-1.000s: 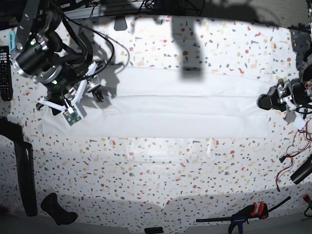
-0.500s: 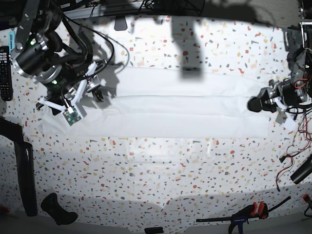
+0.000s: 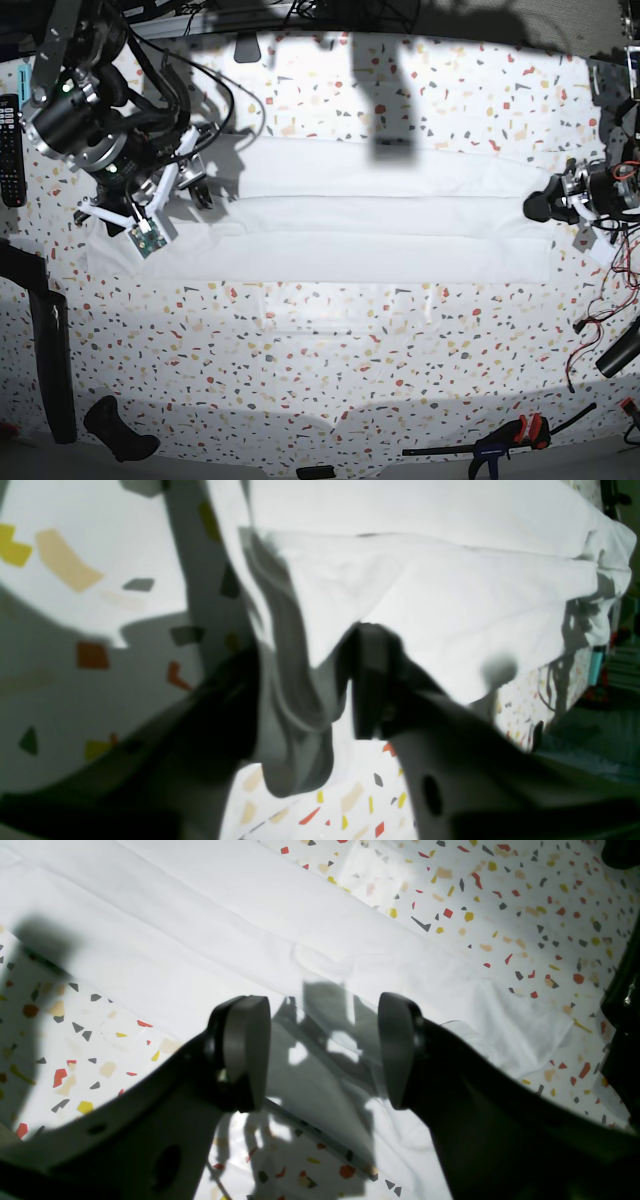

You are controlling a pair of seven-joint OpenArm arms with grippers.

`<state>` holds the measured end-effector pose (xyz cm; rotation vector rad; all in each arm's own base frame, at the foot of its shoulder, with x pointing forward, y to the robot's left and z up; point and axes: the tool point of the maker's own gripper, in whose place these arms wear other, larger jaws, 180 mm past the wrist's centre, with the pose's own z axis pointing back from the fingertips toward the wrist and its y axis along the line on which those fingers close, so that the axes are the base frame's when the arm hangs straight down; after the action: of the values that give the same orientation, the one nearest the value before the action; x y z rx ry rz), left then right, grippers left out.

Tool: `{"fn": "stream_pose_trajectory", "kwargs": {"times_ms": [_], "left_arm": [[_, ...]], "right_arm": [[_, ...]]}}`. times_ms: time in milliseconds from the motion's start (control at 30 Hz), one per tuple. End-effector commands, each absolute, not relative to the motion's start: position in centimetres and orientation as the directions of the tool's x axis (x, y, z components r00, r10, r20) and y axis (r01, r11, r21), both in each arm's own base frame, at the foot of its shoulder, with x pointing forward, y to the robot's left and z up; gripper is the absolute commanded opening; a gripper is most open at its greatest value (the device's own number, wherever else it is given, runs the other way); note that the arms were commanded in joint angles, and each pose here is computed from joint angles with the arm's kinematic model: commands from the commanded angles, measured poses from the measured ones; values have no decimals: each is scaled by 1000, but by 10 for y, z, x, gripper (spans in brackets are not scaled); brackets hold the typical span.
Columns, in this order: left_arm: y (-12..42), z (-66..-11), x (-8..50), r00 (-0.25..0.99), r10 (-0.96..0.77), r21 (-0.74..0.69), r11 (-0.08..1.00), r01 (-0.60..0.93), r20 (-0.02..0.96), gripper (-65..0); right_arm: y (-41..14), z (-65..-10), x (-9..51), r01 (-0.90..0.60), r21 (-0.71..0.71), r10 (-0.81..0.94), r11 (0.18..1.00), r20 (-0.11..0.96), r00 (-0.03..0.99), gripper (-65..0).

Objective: Fold the T-shirt properly
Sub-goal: 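Close the left gripper on the end of the folded band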

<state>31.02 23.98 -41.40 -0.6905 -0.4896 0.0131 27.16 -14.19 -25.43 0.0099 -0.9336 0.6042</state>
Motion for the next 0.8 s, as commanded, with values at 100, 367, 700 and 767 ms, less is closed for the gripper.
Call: {"fn": "stream_pose_trajectory", "kwargs": {"times_ms": [100, 367, 700, 767], "left_arm": [[246, -396, 323, 860, 202, -627, 761, 163, 469, -580], [245, -395, 323, 858, 206, -631, 758, 164, 470, -650], [260, -384, 334, 819, 267, -626, 768, 139, 509, -650], [267, -377, 336, 803, 302, -641, 758, 125, 514, -650]], "right_arm": [[-140, -244, 275, -491, -264, 486, 830, 774, 405, -314], [-140, -244, 274, -491, -264, 487, 830, 773, 407, -314], [-140, -244, 275, -491, -264, 485, 831, 774, 406, -314], [-139, -243, 275, -490, -263, 483, 831, 779, 401, -314]]}}
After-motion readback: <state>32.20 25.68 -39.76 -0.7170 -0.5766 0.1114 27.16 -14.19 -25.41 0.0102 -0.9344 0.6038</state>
